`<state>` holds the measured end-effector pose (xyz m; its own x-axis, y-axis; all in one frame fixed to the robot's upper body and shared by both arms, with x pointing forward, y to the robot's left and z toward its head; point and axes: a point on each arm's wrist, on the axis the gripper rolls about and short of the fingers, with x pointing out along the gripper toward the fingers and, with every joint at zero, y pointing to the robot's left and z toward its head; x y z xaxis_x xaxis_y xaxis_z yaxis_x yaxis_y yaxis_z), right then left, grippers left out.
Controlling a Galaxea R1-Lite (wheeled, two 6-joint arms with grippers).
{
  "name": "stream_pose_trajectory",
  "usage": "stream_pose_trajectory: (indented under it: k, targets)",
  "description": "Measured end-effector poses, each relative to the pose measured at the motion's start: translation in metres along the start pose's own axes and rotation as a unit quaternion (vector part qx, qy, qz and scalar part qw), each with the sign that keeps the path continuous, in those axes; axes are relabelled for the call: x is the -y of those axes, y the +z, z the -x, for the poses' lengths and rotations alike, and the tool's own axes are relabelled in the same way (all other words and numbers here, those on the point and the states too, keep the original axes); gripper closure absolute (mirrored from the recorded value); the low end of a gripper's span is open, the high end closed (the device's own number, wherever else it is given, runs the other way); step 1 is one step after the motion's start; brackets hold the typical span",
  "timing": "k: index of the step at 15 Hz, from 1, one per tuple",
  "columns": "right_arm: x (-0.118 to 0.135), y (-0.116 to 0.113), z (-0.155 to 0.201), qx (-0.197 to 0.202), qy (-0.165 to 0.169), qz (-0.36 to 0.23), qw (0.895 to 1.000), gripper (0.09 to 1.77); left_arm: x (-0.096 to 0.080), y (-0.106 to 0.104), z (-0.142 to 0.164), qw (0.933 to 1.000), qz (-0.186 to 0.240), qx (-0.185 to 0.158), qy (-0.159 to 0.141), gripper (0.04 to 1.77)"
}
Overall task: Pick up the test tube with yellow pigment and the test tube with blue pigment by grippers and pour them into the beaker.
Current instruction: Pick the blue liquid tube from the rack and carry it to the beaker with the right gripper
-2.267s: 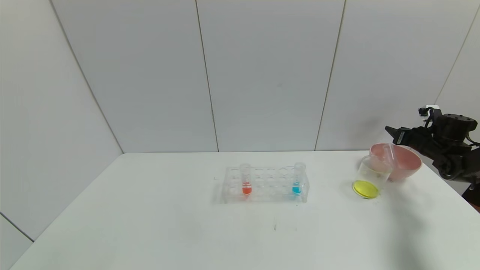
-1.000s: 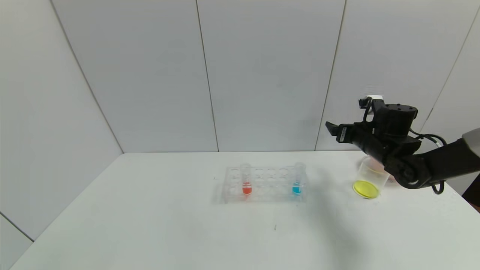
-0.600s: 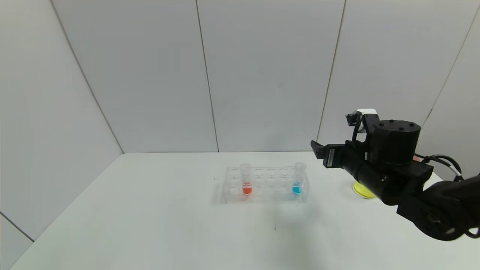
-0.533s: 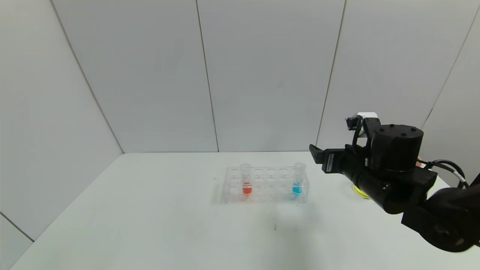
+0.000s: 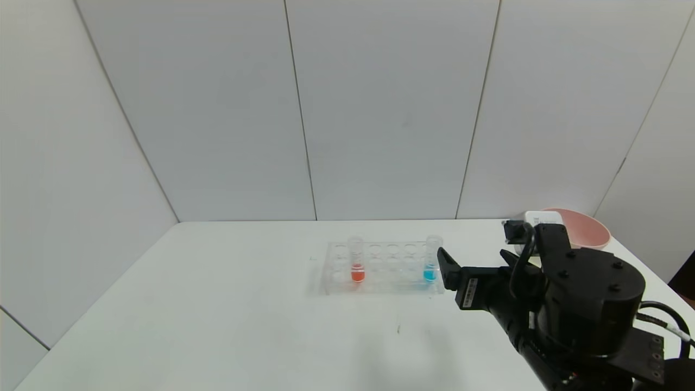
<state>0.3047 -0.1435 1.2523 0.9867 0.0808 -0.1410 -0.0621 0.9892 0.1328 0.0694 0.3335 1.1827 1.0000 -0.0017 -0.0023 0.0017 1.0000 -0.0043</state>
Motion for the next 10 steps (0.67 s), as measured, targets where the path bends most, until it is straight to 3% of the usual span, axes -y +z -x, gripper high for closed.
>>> stream_pose_trajectory:
  k: [10]
  targets:
    - [-0.012,-0.036,0.010,-0.024,0.025,0.028,0.999,0.16,0.000,0.000,0.000,1.0000,0.000,0.000,0.000,0.05]
